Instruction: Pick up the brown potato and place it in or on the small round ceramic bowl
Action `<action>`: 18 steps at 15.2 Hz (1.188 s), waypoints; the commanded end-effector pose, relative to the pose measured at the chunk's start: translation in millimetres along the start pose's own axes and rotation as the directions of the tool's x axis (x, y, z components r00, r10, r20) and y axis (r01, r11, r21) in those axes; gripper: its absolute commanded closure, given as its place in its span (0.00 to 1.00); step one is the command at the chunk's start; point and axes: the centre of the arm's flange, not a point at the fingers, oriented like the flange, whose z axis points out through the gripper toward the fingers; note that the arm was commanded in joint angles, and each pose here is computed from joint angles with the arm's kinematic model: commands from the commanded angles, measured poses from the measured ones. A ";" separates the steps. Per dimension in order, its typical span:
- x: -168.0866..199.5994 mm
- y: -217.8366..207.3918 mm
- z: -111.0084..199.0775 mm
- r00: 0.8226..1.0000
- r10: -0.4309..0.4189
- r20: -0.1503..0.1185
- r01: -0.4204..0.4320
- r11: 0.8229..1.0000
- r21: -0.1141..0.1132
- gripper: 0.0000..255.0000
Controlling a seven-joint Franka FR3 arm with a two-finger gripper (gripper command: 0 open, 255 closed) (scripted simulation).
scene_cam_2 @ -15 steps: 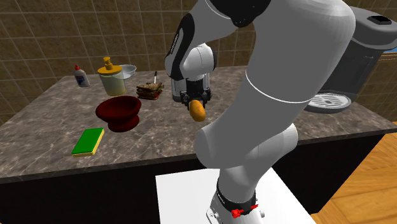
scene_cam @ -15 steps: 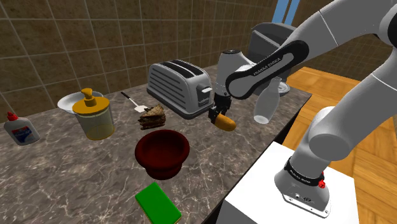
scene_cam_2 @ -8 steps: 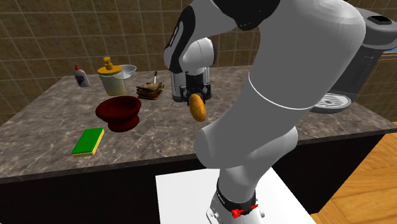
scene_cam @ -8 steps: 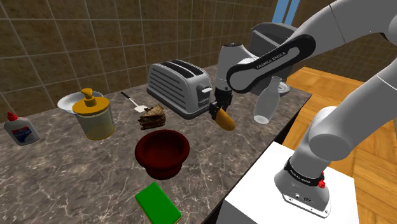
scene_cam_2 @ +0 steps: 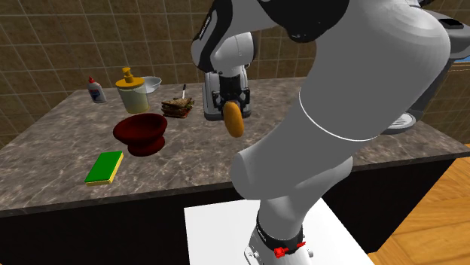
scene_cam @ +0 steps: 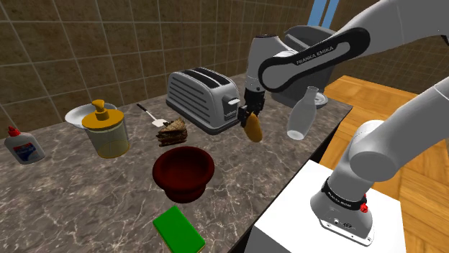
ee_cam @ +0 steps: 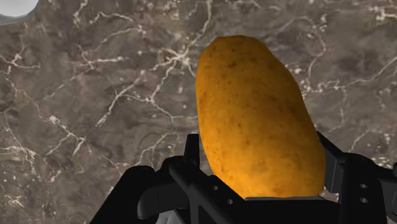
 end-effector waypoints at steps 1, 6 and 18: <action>0.3 1.2 -10.6 1.000 0.000 0.000 0.000 1.000 0.000 1.00; 1.4 2.6 -36.9 1.000 0.000 0.000 0.000 1.000 0.000 1.00; 4.2 6.1 -100.1 1.000 0.000 0.000 0.000 1.000 0.000 1.00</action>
